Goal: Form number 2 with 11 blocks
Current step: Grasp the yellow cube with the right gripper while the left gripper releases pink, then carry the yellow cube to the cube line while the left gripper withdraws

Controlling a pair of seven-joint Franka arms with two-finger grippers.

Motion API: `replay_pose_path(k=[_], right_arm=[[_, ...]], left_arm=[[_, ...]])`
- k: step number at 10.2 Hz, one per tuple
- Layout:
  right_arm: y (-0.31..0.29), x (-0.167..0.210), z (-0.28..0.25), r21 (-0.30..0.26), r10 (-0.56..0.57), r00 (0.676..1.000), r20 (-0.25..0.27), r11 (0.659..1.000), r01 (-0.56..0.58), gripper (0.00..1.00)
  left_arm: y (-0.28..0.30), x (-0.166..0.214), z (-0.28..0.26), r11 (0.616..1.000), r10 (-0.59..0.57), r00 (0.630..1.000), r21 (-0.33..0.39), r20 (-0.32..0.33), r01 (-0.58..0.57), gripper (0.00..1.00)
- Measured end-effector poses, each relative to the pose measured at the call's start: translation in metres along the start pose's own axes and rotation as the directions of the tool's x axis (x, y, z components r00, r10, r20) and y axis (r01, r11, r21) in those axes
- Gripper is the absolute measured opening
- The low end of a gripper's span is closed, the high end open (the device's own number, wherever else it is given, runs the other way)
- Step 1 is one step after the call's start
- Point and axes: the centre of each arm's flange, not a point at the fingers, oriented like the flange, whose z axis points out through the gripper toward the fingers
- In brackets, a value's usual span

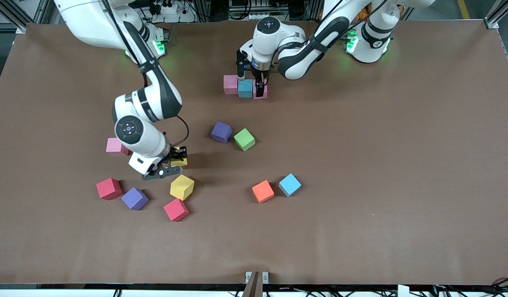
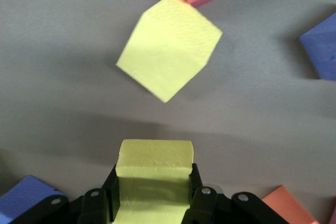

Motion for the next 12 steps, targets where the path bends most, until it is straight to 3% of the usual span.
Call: replay_pose_path(k=[6, 12], right_arm=[[-0.081, -0.04, -0.027, -0.006, 0.089, 0.995, 0.051, 0.996, -0.089, 0.53], [-0.173, -0.1, -0.035, 0.007, 0.194, 0.978, 0.078, 0.981, -0.195, 0.53]], left_arm=[[-0.015, -0.002, -0.061, 1.0, -0.027, 1.0, 0.003, 0.009, 0.027, 1.0], [-0.085, -0.058, -0.113, 0.996, -0.088, 0.994, 0.03, 0.066, 0.087, 1.0]])
